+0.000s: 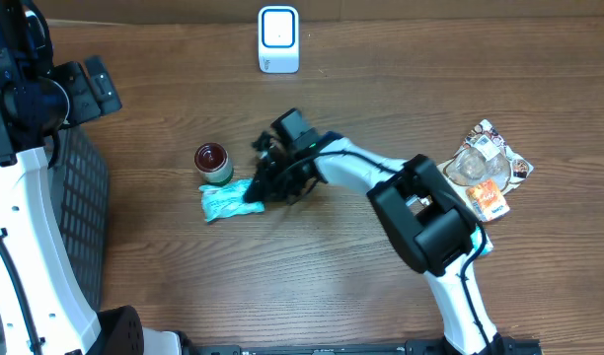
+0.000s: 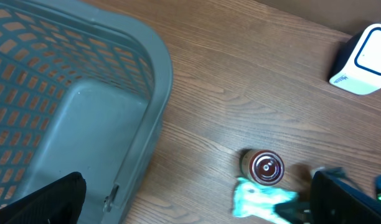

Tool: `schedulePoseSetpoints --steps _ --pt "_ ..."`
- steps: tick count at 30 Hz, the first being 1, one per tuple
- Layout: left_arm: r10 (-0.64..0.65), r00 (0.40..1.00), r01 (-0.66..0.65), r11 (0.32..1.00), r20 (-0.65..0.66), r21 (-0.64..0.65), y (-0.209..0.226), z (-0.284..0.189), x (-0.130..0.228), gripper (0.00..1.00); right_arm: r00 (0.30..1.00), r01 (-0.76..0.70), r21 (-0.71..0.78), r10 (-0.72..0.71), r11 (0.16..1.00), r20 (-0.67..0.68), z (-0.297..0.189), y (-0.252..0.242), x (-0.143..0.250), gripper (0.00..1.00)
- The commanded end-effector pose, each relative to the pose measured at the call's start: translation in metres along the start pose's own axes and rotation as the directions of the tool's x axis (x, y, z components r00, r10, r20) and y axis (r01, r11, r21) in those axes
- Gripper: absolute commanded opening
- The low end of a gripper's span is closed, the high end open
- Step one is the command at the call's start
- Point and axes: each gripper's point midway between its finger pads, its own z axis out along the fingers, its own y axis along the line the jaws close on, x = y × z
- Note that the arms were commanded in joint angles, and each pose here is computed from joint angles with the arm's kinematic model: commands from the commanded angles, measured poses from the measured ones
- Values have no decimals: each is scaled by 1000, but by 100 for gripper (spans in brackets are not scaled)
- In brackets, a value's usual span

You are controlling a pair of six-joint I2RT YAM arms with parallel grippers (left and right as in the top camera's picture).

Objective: Scan the item barcode
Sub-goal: 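Lift the green wipes pack with the right gripper to the scanner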

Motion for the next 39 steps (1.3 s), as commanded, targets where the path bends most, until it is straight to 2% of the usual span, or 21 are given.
schedulePoseSetpoints --steps 1,10,18,24,29,35,39 --pt "18 1000 -18 1000 4 -9 2 0 -1 100 996 62 -10 -61 998 71 -54 7 -13 4" --pt "18 1000 -18 1000 3 -9 2 0 -1 100 953 185 38 -189 982 238 -195 48 -2 4" --pt "18 1000 -18 1000 4 -9 2 0 -1 100 824 324 124 -344 938 450 -294 93 9 4" --pt "18 1000 -18 1000 4 -9 2 0 -1 100 737 380 210 -432 901 520 -328 127 32 4" --pt "18 1000 -18 1000 3 -9 2 0 -1 99 721 360 239 -432 902 542 -340 136 44 4" --pt "18 1000 -18 1000 4 -9 2 0 -1 99 756 180 287 -320 941 571 -341 114 36 4" --pt "18 1000 -18 1000 4 -9 2 0 -1 100 747 96 398 -330 913 577 -348 112 19 3"
